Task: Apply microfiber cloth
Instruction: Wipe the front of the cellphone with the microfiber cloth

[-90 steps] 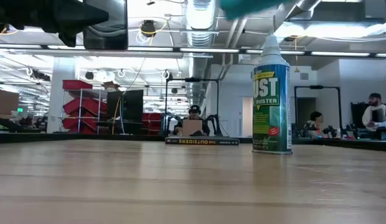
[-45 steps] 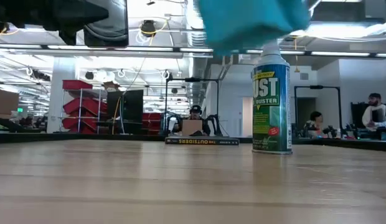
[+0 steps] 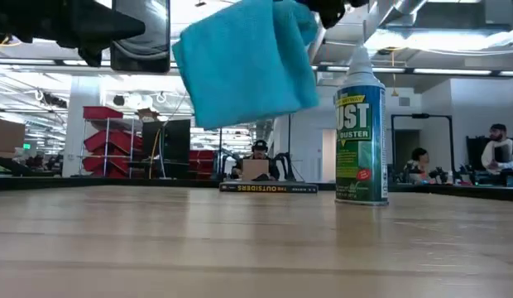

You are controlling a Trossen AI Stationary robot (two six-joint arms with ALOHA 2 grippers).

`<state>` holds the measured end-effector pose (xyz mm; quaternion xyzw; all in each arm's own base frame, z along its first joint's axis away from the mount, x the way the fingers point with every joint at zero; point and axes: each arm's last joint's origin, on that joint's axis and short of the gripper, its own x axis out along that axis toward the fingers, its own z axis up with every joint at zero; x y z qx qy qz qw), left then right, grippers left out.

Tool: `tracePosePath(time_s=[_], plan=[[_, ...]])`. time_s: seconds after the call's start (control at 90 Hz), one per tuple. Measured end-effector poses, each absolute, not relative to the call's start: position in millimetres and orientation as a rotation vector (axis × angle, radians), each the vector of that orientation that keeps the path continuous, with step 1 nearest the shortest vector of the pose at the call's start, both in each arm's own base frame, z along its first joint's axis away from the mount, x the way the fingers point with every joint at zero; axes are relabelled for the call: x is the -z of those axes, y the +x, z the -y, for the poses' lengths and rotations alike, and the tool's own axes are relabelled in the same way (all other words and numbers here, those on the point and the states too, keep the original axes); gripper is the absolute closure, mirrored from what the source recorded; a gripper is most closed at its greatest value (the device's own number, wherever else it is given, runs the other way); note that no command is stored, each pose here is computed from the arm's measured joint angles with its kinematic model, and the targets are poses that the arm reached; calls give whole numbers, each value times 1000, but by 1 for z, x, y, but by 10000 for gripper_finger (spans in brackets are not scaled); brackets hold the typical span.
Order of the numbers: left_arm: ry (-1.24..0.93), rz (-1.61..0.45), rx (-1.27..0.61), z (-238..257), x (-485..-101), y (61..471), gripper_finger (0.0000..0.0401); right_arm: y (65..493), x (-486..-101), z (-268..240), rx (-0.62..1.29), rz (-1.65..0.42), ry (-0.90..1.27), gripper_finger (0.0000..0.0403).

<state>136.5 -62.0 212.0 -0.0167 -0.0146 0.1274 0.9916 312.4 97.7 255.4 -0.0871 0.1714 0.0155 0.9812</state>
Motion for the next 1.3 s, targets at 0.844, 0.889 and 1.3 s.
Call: tracePosePath(time_s=[0.844,0.889,1.3], plan=[[-33,35,-258,64,-213,135,395,260,-158,-80,-36,-141,35,403],[-33,35,-258,64,-213,135,395,261,-158,-81,-38,-136,40,403],[-33,35,-257,64,-213,135,395,273,-163,-114,-150,-154,74,403]])
